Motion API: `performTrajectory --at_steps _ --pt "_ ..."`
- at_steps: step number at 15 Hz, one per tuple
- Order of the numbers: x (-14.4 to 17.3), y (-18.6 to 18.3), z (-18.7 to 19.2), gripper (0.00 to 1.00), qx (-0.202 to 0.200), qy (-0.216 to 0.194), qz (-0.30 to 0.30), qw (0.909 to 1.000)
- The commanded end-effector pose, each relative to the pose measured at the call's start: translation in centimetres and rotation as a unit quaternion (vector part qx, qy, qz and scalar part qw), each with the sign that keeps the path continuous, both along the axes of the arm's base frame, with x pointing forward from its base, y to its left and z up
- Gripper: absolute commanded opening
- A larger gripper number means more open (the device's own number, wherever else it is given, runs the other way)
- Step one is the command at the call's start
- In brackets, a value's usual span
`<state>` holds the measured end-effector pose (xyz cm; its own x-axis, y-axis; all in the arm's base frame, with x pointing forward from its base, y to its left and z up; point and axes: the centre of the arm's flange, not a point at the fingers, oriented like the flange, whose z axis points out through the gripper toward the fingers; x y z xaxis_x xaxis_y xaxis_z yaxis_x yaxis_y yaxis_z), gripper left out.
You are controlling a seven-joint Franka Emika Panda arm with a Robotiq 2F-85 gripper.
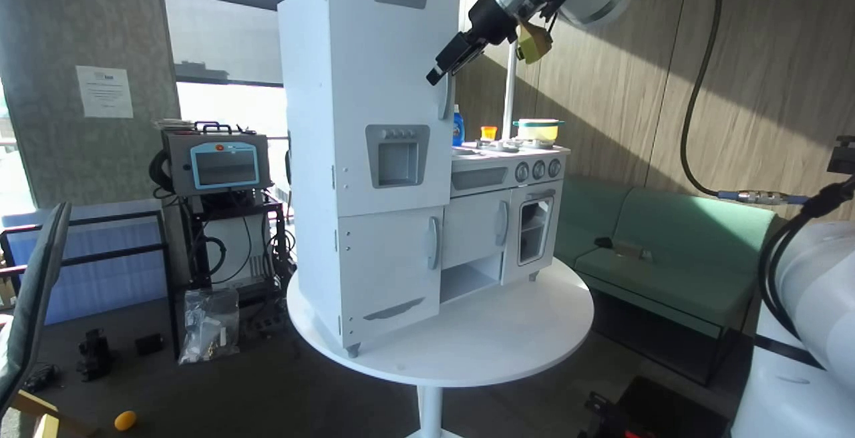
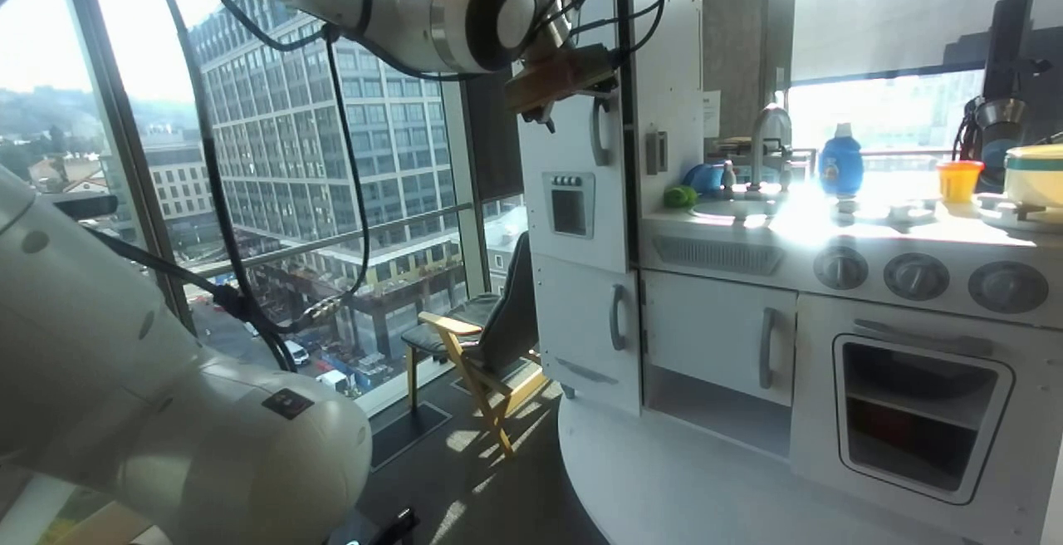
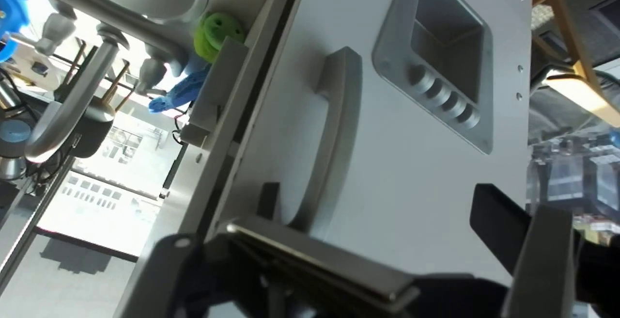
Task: Open all the cabinet doors
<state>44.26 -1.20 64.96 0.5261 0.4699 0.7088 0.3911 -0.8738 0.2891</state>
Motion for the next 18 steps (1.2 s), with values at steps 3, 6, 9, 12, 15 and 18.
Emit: performTrajectory --at_steps 3,6,9,12,15,18 --pt "-4.2 0.9 0.0 1.00 0.008 0.088 0.081 0.9928" --pt "-5.3 0.8 0.2 1.00 -0.037 0.131 0.047 0.9895" --pt "-5.7 -1.0 1.1 1.00 -0.096 0.124 -0.029 0.9872" --pt "-5.5 -3.7 2.6 1.00 -0.136 0.103 -0.102 0.9800" --pt "-4.3 -6.1 3.5 1.00 -0.145 0.051 -0.161 0.9749" --pt "-2.8 -7.2 3.4 1.00 -0.098 0.004 -0.213 0.9721"
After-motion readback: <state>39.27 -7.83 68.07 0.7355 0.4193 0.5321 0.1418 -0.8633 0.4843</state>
